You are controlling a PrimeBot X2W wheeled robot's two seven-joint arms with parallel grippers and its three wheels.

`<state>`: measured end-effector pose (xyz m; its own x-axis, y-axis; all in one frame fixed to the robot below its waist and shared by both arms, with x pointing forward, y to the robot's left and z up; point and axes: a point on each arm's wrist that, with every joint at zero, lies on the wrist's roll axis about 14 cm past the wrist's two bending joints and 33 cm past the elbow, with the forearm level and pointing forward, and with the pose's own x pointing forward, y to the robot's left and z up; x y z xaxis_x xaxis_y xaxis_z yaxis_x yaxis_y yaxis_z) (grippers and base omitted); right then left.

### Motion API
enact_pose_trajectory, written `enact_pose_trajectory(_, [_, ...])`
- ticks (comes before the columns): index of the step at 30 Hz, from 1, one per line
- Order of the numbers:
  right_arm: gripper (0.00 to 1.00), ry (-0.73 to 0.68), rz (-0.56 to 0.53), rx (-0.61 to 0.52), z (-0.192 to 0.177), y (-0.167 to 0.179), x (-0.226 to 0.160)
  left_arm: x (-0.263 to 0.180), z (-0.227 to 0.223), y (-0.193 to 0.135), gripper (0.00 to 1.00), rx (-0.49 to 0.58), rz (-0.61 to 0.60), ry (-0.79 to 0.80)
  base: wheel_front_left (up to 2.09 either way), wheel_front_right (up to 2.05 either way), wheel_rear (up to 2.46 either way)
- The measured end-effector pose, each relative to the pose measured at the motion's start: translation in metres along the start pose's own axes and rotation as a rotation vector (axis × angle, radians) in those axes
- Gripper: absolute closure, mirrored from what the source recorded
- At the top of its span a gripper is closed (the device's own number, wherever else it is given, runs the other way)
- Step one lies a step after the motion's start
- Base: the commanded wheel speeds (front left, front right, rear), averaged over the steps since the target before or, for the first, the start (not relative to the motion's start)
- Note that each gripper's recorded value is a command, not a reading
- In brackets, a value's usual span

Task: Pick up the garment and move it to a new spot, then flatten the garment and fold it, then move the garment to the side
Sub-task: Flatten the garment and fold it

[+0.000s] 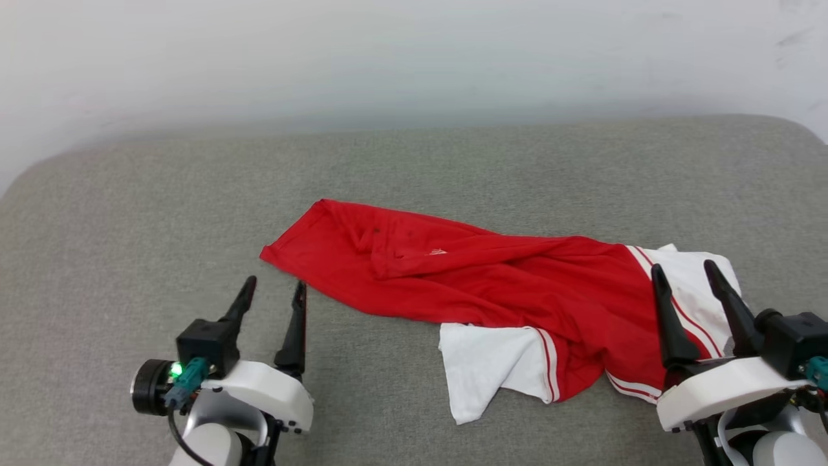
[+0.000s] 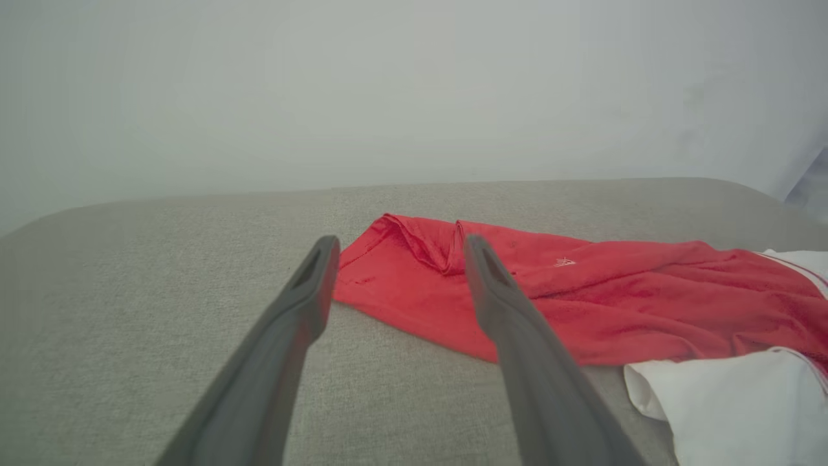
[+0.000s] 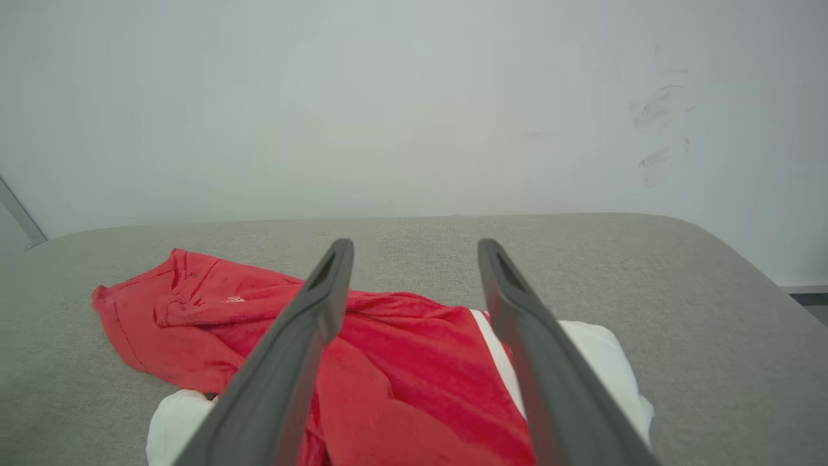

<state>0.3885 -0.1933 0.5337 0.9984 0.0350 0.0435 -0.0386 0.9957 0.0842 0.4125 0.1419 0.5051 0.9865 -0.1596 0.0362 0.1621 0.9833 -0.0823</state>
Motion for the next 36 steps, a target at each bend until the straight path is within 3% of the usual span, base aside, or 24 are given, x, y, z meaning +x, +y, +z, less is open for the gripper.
enact_pose_trajectory(11, [0.0,-0.006,-0.006,-0.013,0.01,0.0,-0.015,-0.001,-0.034,-0.101,0.0,0.034,-0.378,0.264,0.0,0.0,0.0])
enact_pose_trajectory(17, [0.0,0.021,-0.006,-0.01,0.002,0.0,-0.013,-0.015,-0.069,-0.141,0.0,0.135,-0.566,0.466,0.0,0.0,0.0])
enact_pose_trajectory(18, [0.0,0.038,-0.005,-0.006,-0.004,0.0,-0.011,-0.023,-0.085,-0.156,0.0,0.203,-0.656,0.554,0.0,0.0,0.0])
enact_pose_trajectory(21, [0.0,0.043,-0.001,-0.004,-0.007,0.002,-0.005,-0.039,-0.102,-0.175,0.0,0.266,-0.778,0.634,0.0,0.0,0.0])
enact_pose_trajectory(26, [0.0,0.05,-0.01,-0.005,-0.013,-0.003,0.004,-0.052,-0.124,-0.184,0.0,0.352,-0.902,0.738,0.0,0.0,0.0])
enact_pose_trajectory(33, [0.0,0.069,-0.028,0.003,-0.024,-0.009,0.01,-0.046,-0.144,-0.178,0.0,0.406,-0.941,0.819,0.0,0.0,0.0])
enact_pose_trajectory(34, [0.0,0.067,-0.028,0.009,-0.024,-0.009,0.011,-0.047,-0.146,-0.178,0.23,0.41,-0.944,0.834,0.0,0.0,0.0])
enact_pose_trajectory(36, [0.0,0.072,-0.029,0.018,-0.027,-0.009,0.012,-0.048,-0.15,-0.177,1.0,0.409,-0.949,0.866,0.0,0.0,0.0])
